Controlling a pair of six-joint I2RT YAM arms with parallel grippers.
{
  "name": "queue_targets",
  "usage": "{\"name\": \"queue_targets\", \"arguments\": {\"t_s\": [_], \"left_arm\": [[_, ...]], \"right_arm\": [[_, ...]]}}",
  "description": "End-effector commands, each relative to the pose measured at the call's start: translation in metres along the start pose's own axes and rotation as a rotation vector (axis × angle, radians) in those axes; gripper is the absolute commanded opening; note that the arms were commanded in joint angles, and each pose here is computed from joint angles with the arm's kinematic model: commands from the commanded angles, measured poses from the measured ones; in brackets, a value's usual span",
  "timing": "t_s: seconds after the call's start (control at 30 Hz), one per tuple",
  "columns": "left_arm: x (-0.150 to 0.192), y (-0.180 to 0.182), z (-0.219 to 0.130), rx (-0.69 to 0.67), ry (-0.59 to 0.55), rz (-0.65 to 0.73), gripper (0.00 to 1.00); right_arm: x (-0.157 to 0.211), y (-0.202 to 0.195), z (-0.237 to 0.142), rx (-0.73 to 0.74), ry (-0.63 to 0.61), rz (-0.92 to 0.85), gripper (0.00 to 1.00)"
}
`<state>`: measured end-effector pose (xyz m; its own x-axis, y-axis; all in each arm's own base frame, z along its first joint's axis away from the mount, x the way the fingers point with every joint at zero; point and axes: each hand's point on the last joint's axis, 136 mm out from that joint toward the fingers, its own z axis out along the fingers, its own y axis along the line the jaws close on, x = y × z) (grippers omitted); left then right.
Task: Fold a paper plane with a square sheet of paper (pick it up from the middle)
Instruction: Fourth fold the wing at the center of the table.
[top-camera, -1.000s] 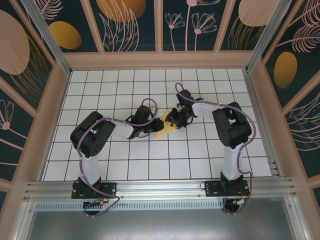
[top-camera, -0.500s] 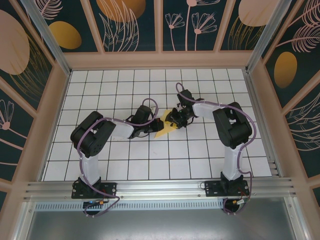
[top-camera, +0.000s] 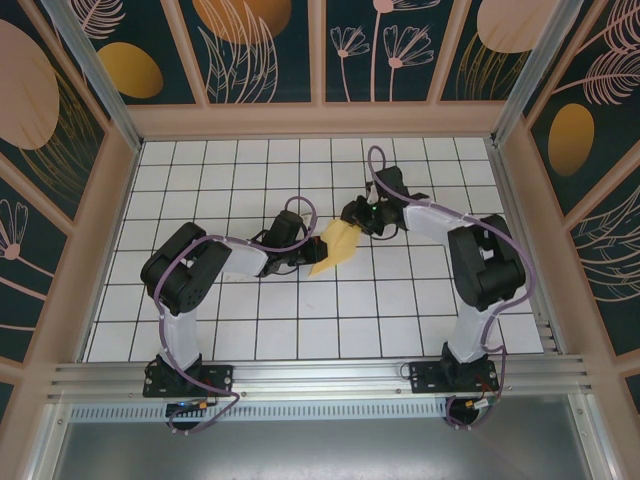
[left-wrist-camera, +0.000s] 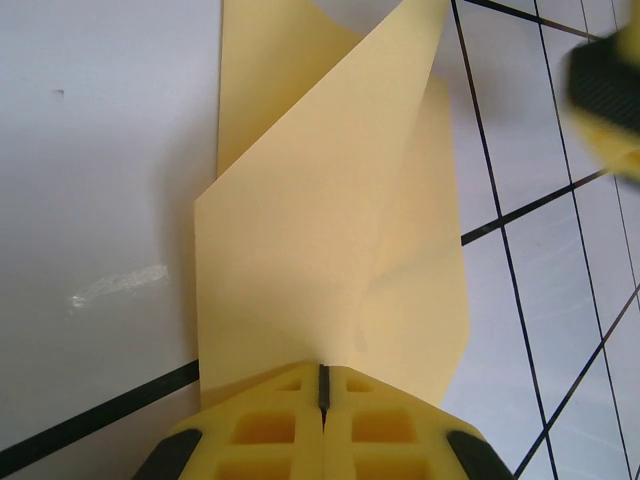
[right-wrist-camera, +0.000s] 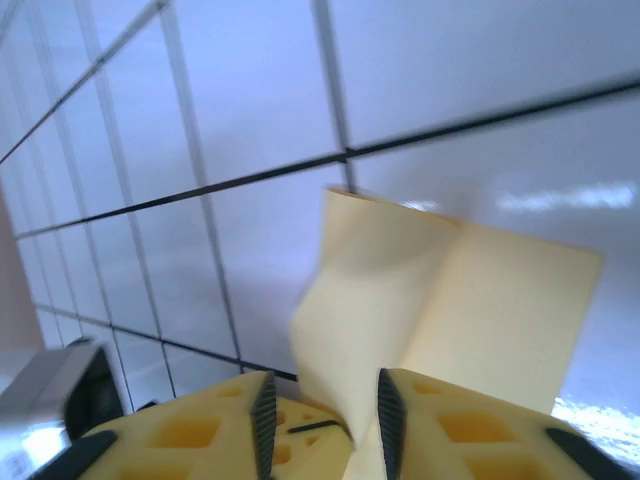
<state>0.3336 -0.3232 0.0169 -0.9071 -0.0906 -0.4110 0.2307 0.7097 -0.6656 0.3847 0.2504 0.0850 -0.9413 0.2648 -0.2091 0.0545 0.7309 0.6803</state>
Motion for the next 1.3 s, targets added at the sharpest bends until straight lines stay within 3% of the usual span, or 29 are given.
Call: {"name": "queue_targets", "arguments": {"t_s": [0.0, 0.07, 0.17, 0.97, 1.27], "left_arm": [[0.054, 0.058, -0.003, -0.196, 0.157, -0.087, 0.01], [0.054, 0.059, -0.004, -0.201, 0.158, -0.092, 0.01], [0.054, 0.06, -0.004, -0.208, 0.158, -0.096, 0.01], [0.057, 0.061, -0.001, -0.202, 0.16, -0.122, 0.0], [0.065, 0.07, -0.005, -0.24, 0.183, -0.126, 0.0]], "right_arm": [[0.009, 0.013, 0.001, -0.095, -0.003, -0.092, 0.18], [0.017, 0.01, 0.007, -0.104, 0.023, -0.1, 0.07], [0.029, 0.007, 0.017, -0.104, 0.05, -0.12, 0.0], [0.071, -0.016, 0.06, -0.101, 0.211, -0.144, 0.0], [0.045, -0.055, 0.058, 0.043, 0.134, -0.129, 0.0]]}}
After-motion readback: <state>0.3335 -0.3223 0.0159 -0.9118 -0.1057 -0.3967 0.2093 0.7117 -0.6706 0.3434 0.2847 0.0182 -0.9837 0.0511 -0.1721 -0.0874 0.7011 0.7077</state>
